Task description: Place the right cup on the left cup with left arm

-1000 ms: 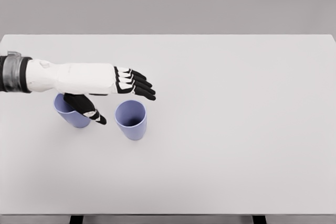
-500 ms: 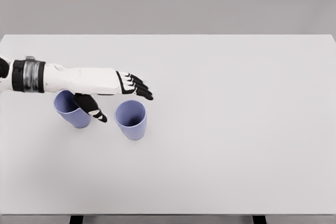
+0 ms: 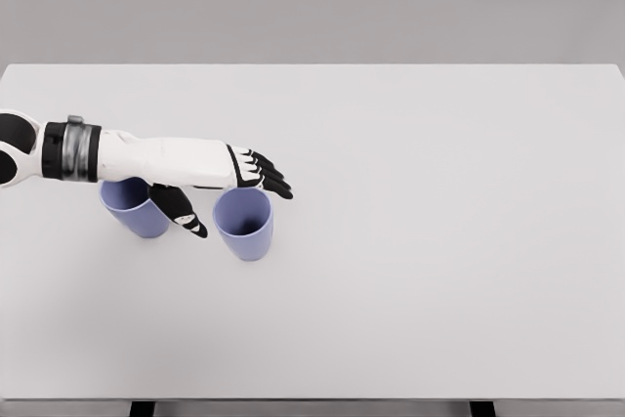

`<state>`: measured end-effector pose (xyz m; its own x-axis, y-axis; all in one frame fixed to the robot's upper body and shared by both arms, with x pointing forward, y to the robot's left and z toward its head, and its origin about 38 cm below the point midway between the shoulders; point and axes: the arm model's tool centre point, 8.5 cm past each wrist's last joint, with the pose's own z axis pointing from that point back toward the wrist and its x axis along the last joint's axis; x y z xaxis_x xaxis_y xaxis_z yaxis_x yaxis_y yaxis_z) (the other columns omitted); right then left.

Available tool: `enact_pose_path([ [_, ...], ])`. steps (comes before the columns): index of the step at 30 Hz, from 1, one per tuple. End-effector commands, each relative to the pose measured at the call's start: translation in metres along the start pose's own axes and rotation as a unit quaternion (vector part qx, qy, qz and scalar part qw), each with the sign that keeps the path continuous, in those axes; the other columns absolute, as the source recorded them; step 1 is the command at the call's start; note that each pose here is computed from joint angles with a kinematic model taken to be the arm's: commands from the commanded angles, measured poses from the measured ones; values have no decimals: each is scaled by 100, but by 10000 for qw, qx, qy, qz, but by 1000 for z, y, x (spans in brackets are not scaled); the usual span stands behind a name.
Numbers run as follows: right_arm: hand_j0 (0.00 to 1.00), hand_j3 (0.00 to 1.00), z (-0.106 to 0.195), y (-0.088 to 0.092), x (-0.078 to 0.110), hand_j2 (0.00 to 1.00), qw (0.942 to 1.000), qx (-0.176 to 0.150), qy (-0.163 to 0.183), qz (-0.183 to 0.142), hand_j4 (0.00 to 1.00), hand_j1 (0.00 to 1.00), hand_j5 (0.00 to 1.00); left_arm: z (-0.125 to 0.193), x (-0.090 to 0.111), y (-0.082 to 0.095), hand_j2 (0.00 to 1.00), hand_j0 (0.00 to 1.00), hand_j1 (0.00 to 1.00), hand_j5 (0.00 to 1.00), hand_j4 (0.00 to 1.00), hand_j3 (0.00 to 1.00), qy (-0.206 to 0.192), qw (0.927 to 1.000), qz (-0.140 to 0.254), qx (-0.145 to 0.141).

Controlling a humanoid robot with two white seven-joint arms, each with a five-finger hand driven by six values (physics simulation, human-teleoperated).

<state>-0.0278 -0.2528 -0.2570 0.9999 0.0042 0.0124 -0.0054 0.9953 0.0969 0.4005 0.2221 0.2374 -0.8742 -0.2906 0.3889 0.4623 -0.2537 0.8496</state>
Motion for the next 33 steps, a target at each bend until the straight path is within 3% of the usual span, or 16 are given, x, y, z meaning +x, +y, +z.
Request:
enact_pose_path([
  [1,100,100,0,0,0,100,10000,1,-1,-4,100,100,100,1,0,1,100,100,100,100,100,100,2,10000,30,26],
  [9,100,100,0,0,0,100,10000,2,1,3,100,100,100,2,-9,-9,100,100,100,100,100,100,237,9996,-91,-143],
  [27,100,100,0,0,0,100,10000,2,1,3,100,100,100,-24,-18,-28,100,100,100,100,100,100,205,9994,-32,-281],
  [29,100,100,0,0,0,100,10000,2,1,3,100,100,100,-24,-18,-29,76,76,76,76,76,76,197,9994,-16,-285],
  [33,100,100,0,0,0,100,10000,1,-1,-4,100,100,100,-21,-20,-29,70,70,70,70,70,70,246,9993,15,-276],
])
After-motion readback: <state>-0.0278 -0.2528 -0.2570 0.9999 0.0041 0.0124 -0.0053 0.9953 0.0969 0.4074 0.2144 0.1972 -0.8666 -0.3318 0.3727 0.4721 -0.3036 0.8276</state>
